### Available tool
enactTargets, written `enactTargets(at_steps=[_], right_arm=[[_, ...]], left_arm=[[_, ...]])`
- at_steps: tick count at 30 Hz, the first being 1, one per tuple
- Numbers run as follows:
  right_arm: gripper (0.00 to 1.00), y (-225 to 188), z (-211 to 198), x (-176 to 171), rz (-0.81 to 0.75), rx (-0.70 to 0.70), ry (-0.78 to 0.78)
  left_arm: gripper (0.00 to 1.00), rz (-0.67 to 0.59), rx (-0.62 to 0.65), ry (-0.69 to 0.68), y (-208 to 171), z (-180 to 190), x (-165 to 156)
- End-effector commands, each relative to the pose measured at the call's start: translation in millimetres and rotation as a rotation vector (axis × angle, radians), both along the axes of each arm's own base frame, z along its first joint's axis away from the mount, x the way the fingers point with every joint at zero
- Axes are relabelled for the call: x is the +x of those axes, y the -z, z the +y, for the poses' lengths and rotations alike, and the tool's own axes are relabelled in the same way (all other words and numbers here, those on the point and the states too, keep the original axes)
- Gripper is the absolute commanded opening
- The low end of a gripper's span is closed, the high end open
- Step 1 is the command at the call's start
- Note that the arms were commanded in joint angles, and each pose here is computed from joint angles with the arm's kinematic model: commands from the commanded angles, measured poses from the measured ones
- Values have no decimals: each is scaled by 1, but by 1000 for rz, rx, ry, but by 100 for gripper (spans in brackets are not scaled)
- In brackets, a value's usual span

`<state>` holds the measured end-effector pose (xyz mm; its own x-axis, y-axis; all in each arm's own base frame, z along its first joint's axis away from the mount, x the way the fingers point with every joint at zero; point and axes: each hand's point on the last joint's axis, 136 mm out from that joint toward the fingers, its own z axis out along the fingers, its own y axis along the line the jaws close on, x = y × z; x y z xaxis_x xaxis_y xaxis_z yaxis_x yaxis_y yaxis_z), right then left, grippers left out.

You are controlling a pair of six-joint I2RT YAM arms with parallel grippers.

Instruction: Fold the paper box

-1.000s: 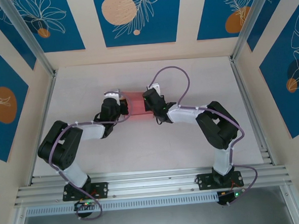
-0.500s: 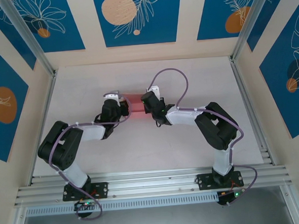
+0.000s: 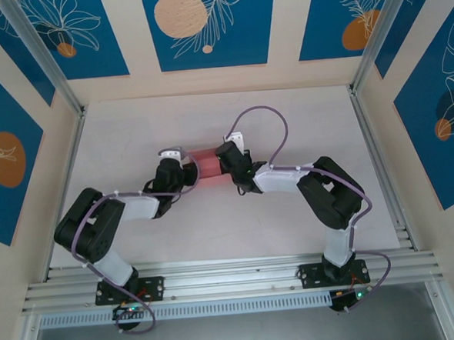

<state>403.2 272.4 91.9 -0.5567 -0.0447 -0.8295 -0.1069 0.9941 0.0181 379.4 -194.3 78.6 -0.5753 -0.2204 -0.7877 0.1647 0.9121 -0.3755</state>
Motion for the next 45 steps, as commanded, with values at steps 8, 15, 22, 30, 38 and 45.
enactTargets(at_steps=[8, 15, 22, 30, 38, 45], right_arm=[[6, 31, -15, -28, 35, -81, -41], [7, 42, -13, -35, 28, -125, -68], [7, 38, -8, -40, 6, -155, -96], [8, 40, -7, -46, -1, -179, -116], [11, 42, -11, -53, 2, -215, -114], [17, 36, -14, -60, -4, -223, -110]], left_arm=[[84, 0, -3, -47, -27, 29, -45], [99, -91, -56, -83, -83, 48, -67], [93, -211, 30, -38, -156, 46, -57], [76, -69, 78, 225, -158, -24, -14], [47, 116, 31, 361, -105, -70, 10], [31, 206, -20, 366, -68, -79, 8]])
